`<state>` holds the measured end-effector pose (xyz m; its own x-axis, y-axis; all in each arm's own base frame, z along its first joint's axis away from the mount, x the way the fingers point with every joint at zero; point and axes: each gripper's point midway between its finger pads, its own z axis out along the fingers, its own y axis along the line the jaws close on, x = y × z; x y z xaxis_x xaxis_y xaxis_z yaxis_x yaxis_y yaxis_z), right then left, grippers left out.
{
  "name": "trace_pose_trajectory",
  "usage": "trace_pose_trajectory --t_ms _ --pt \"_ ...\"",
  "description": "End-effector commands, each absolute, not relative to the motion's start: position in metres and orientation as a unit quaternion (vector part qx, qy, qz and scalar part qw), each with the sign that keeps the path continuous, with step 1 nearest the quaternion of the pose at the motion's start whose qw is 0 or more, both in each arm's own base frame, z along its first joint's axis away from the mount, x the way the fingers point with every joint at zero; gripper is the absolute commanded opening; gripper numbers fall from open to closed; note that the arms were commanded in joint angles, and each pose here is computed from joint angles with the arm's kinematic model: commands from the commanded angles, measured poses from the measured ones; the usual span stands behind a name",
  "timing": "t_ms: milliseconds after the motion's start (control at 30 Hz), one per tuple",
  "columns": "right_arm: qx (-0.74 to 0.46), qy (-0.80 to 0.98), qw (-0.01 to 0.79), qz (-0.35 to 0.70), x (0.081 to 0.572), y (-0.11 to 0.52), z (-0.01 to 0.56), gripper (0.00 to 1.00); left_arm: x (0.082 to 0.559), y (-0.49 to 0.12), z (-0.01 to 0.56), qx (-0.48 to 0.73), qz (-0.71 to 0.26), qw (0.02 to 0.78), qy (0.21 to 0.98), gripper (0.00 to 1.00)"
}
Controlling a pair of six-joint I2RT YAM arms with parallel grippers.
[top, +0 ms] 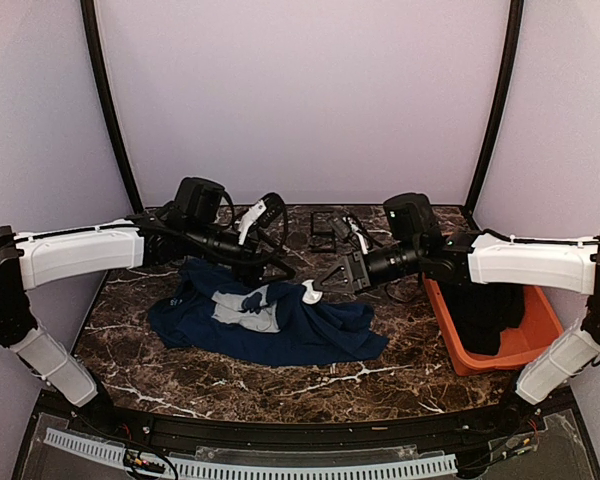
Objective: Pin the brooch onto the clothing
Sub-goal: Pin the brooch onto the flattened clothing, then place the clothing with brooches at the center of the board.
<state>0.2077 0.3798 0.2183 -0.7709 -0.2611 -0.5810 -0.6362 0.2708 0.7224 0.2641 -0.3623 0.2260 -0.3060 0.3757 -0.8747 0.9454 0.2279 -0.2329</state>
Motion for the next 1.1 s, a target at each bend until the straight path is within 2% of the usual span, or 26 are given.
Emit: trace_pose_trajectory --t_ms 0,133,167,200,300,367,533,667,733,833,900,1000,1067 --pt "-0.293 0.783 0.184 0.516 0.209 0.378 0.213 0.00 0.279 -0.351 0.234 0.447 -0.368 0.388 0.717 0.77" --pt "-0.288 0.798 0.193 0.492 0.216 0.375 0.206 0.00 0.299 -0.337 0.223 0.422 -0.305 0.395 0.757 0.90" --pt "-0.285 0.808 0.195 0.478 0.219 0.372 0.201 0.00 0.309 -0.329 0.220 0.409 -0.270 0.391 0.779 0.96" --pt "-0.281 0.819 0.198 0.459 0.224 0.370 0.196 0.00 0.315 -0.325 0.218 0.402 -0.250 0.387 0.791 0.98" --pt "-0.264 0.856 0.215 0.388 0.241 0.356 0.180 0.00 0.336 -0.296 0.217 0.369 -0.146 0.358 0.845 0.99" --pt "-0.253 0.875 0.225 0.345 0.251 0.345 0.168 0.00 0.344 -0.279 0.220 0.348 -0.122 0.344 0.864 0.99" --pt "-0.230 0.897 0.226 0.303 0.262 0.336 0.147 0.00 0.352 -0.241 0.213 0.281 -0.106 0.328 0.896 0.99" --pt "-0.222 0.910 0.207 0.281 0.265 0.334 0.125 0.02 0.355 -0.215 0.170 0.229 -0.088 0.304 0.920 0.99" --pt "-0.223 0.918 0.197 0.263 0.266 0.331 0.114 0.08 0.343 -0.208 0.134 0.218 -0.098 0.270 0.933 0.99" --pt "-0.228 0.924 0.176 0.250 0.266 0.329 0.099 0.21 0.340 -0.205 0.114 0.212 -0.097 0.253 0.939 0.99" --pt "-0.229 0.927 0.160 0.251 0.266 0.330 0.092 0.34 0.340 -0.205 0.110 0.213 -0.095 0.247 0.940 0.99" --pt "-0.225 0.933 0.154 0.234 0.268 0.325 0.085 0.59 0.343 -0.202 0.109 0.209 -0.092 0.247 0.942 0.99" --pt "-0.219 0.937 0.160 0.219 0.272 0.319 0.084 0.70 0.345 -0.195 0.107 0.199 -0.090 0.245 0.944 0.99"
